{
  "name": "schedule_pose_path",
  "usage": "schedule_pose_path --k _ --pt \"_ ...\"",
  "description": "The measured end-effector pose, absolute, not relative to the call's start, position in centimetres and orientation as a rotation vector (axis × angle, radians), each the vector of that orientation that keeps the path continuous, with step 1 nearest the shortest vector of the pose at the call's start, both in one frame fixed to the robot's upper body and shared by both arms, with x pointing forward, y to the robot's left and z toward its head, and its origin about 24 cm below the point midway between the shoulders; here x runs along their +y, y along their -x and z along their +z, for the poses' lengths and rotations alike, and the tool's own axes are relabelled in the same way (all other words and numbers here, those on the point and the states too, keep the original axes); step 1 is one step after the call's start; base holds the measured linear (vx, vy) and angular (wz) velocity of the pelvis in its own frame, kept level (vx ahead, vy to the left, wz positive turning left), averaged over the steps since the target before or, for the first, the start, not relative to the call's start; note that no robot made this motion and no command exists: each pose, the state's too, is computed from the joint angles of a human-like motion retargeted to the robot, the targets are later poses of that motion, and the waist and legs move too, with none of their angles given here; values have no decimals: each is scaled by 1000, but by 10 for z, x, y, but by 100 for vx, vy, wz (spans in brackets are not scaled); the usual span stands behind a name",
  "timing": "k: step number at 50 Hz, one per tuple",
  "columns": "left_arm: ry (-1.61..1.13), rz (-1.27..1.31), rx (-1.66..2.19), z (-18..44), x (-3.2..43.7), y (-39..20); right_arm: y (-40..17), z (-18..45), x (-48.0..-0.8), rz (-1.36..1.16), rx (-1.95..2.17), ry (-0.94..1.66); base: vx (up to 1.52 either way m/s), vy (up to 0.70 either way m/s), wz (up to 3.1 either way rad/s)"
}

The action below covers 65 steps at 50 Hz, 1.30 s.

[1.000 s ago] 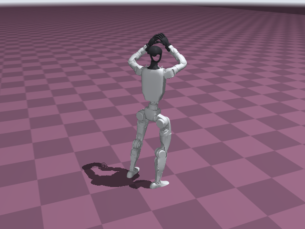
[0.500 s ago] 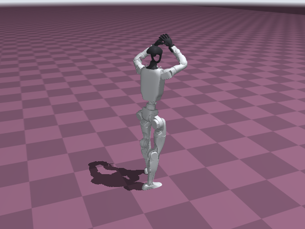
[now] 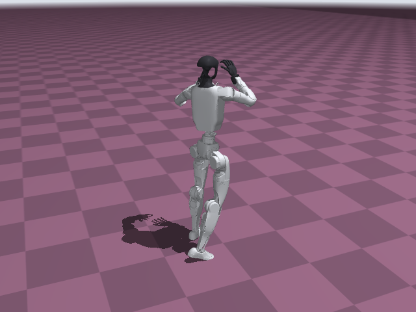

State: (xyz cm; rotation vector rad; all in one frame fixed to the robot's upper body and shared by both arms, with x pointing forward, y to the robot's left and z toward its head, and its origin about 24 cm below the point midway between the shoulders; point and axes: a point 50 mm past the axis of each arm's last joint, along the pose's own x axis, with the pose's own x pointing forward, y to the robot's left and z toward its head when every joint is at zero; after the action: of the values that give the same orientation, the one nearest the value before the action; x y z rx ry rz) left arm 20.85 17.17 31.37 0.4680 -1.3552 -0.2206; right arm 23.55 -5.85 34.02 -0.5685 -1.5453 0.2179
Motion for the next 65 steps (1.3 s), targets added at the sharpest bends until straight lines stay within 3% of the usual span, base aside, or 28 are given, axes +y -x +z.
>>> schedule_pose_path --k 7,14,20,24,40,50,65 --pt "-260 -63 -644 166 216 -216 -254 212 -58 535 -964 406 11 6 4" --pt "69 265 31 27 240 -165 -248 116 -52 648 -520 377 8 3 -6" --pt "400 505 445 -50 237 -121 -242 61 -55 677 -241 406 8 -1 6" --pt "473 582 597 -80 238 -112 -246 43 -68 630 -133 432 9 -6 30" --pt "-248 476 703 -103 277 -153 -253 23 -139 393 -49 595 24 -18 -40" --pt "-153 420 565 -80 268 -178 -238 6 -172 281 78 589 55 -12 -69" --pt "142 200 311 -41 210 -226 -250 10 -170 265 57 588 39 -11 -117"
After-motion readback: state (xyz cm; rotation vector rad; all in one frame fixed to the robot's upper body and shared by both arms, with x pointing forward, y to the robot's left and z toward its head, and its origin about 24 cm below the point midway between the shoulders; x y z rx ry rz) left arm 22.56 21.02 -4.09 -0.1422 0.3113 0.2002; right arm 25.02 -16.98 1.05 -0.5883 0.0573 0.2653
